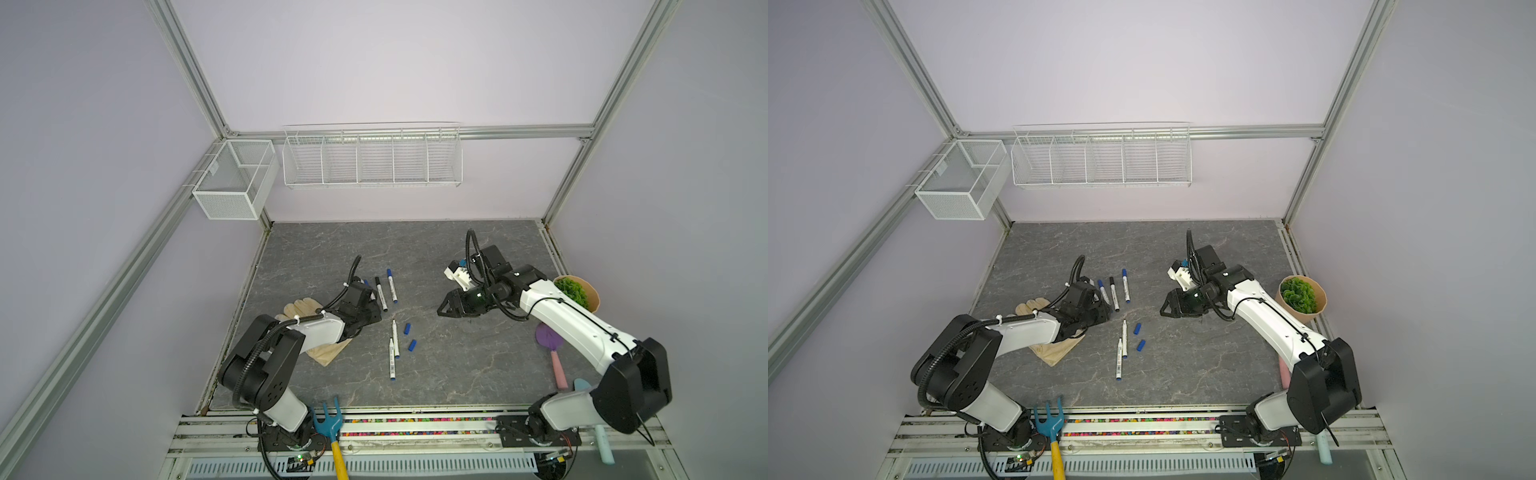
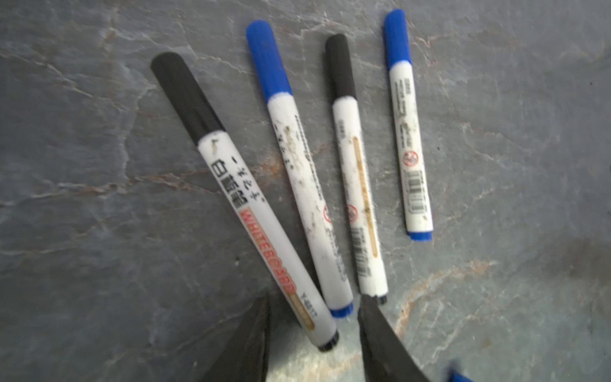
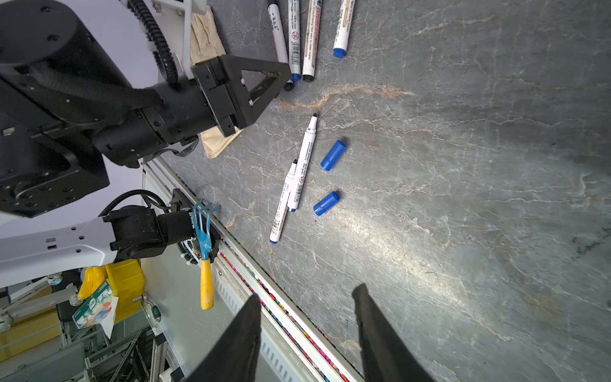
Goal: Insert the pens into the pen caps
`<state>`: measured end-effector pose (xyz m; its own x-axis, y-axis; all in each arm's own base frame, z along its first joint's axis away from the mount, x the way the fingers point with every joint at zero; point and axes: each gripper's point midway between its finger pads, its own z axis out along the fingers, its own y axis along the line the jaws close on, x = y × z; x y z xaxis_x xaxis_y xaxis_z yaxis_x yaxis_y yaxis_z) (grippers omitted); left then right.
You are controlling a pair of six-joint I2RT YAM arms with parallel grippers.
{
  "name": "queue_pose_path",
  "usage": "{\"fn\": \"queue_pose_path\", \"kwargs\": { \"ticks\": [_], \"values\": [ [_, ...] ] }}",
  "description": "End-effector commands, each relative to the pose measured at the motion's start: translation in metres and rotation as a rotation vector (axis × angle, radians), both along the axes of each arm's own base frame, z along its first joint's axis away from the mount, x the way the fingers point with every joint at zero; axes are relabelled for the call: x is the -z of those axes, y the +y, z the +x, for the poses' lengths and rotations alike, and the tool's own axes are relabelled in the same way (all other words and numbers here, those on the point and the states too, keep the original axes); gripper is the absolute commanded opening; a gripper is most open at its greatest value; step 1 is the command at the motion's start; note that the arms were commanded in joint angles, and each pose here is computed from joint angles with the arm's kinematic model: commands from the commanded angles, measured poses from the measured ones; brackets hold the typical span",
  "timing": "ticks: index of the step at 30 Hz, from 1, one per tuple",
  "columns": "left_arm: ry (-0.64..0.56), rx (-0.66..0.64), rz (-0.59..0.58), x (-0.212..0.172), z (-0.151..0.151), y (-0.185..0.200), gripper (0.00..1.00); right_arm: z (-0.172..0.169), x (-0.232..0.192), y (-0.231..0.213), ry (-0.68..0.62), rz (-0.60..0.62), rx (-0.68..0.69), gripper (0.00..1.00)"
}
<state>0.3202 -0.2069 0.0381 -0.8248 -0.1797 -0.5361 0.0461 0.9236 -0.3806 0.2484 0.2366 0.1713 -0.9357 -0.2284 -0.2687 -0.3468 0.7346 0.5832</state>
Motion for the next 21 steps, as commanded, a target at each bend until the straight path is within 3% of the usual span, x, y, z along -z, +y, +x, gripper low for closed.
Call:
{"fn": "queue_pose_path", "kwargs": {
  "ticks": [1, 7, 12, 15, 21],
  "values": [
    [-0.016, 0.109, 0.081, -0.005, -0.03, -0.006, 0.44, -0.002, -0.004, -0.002, -0.012, 0.002, -0.021, 0.49],
    [0.007, 0.202, 0.139, -0.007, -0.106, -0.011, 0.47, -0.002, 0.001, -0.004, -0.007, -0.008, -0.018, 0.49],
    [0.005, 0.268, 0.112, -0.013, -0.157, -0.024, 0.56, -0.002, 0.004, -0.003, -0.001, -0.009, -0.02, 0.49],
    [-0.001, 0.333, 0.136, -0.017, -0.171, -0.037, 0.64, -0.002, 0.007, -0.002, 0.006, -0.007, -0.021, 0.49],
    [0.03, 0.322, 0.274, -0.007, -0.166, -0.041, 0.62, -0.001, 0.007, -0.001, 0.013, 0.0, -0.023, 0.49]
  ]
}}
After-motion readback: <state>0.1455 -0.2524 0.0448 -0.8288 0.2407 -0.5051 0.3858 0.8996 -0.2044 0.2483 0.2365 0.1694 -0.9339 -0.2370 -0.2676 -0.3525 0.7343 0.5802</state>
